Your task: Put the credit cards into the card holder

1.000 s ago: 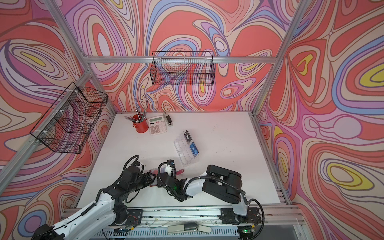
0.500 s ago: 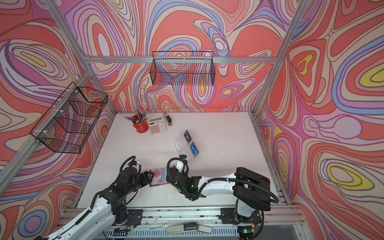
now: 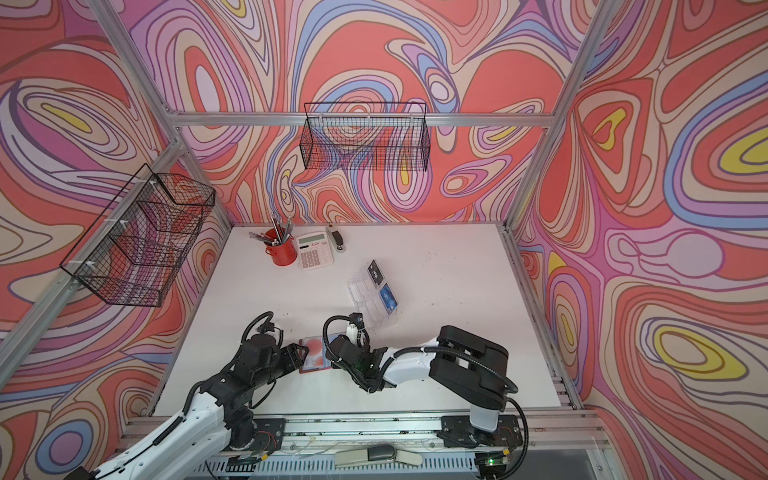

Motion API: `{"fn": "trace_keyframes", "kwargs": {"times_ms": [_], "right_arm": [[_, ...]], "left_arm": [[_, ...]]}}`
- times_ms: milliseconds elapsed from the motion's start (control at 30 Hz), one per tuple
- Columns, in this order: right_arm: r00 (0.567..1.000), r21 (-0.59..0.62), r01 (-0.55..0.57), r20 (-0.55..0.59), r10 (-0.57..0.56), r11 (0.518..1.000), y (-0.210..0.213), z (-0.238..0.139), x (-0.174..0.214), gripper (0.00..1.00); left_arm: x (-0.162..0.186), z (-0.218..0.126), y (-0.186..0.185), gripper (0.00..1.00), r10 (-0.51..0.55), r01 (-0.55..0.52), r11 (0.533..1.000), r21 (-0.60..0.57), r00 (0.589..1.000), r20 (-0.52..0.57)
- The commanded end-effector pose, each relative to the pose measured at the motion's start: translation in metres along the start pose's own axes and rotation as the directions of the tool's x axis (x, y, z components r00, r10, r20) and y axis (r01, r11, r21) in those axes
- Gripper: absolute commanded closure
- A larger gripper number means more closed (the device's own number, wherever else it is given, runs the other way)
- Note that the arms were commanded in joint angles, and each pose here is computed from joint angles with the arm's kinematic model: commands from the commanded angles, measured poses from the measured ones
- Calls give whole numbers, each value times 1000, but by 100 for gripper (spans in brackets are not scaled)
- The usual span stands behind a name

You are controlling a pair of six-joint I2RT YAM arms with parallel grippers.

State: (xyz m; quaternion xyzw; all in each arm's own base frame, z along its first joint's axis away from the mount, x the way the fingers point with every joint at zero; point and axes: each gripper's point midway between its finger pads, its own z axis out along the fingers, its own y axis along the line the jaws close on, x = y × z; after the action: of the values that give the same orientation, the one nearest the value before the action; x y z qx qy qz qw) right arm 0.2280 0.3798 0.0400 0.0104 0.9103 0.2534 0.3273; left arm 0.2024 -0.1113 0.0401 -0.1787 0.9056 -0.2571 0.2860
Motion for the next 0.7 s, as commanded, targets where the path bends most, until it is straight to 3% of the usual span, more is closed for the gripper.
{"fn": "trace_keyframes", "kwargs": {"times_ms": [0, 167, 433, 667], "right_arm": [[1000, 33, -3, -8, 3, 999, -5, 4, 0, 56], [1000, 75, 0, -29, 2, 997, -16, 9, 9, 57], [998, 120, -33, -53, 40, 992, -42, 12, 26, 63], [994, 107, -72, -71, 80, 992, -55, 14, 41, 69]], "left_arm": [[-2, -1, 8, 43, -17, 17, 998, -58, 1000, 4], [2, -1, 25, 44, -88, 87, 984, -153, 996, -1], [9, 9, 13, 44, -95, 85, 989, -120, 992, -77], [18, 17, -23, 44, -137, 143, 990, 19, 973, -187]]}}
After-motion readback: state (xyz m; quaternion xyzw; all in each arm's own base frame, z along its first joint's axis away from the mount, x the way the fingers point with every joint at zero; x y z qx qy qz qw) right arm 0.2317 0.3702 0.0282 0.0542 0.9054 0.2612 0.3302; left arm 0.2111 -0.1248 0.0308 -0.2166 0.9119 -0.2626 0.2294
